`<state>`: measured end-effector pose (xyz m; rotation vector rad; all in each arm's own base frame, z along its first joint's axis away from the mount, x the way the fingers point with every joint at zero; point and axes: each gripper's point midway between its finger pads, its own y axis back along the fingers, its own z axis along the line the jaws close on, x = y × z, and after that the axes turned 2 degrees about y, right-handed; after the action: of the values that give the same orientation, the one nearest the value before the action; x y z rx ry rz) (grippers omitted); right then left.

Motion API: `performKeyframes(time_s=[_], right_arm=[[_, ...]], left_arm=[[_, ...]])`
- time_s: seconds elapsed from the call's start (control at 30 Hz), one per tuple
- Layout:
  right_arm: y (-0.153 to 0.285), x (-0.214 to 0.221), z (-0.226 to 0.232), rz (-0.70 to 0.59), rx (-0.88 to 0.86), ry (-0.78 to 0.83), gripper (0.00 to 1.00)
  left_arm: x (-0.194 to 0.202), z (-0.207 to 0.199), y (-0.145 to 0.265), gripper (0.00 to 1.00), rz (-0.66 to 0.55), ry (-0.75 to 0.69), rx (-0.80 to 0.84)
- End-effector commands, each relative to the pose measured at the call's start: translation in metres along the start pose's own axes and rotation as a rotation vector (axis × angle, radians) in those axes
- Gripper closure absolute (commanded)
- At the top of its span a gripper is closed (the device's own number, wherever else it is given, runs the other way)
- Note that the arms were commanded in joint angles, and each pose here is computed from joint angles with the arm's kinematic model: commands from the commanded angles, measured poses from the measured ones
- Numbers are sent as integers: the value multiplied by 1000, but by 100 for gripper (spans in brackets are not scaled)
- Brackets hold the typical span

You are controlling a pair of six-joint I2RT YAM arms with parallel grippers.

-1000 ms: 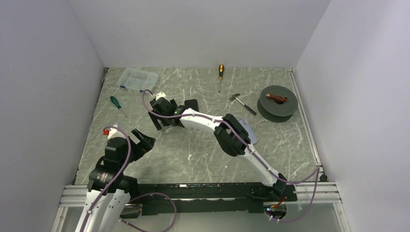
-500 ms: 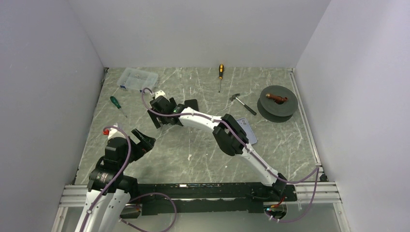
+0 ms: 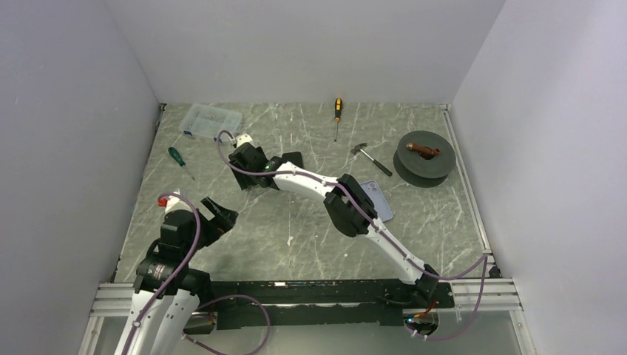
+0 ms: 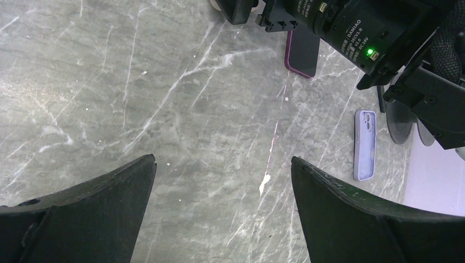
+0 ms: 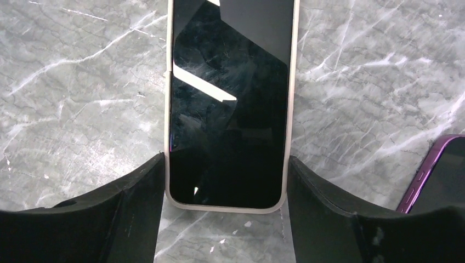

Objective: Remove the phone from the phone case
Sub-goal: Move the phone to the center of the board.

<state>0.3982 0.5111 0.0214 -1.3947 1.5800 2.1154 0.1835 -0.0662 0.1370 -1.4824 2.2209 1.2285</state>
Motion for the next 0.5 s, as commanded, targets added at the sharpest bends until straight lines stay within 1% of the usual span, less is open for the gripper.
performKeyframes(time_s=[0.0,0.07,0.13,0.3,0.37,0.4,0.47], right_arm=[[-3,44,-9,107,11,27,44],[8,42,-8,101,3,19,52],[23,45,-6,94,-2,22,56],[75,70,-2,109,-7,33,60],[100,89,0,125,-14,25,60],[114,112,2,157,-20,30,60],[140,140,4,188,-18,25,60]], left_arm=[[-2,-4,1,1,-10,0,14],[-3,-3,2,1,-13,1,13],[-3,-4,2,1,-17,2,15],[-4,-4,3,1,-27,5,22],[-5,-4,4,1,-31,0,23],[-6,-4,3,2,-32,-2,24],[-5,-5,2,3,-28,-4,28]])
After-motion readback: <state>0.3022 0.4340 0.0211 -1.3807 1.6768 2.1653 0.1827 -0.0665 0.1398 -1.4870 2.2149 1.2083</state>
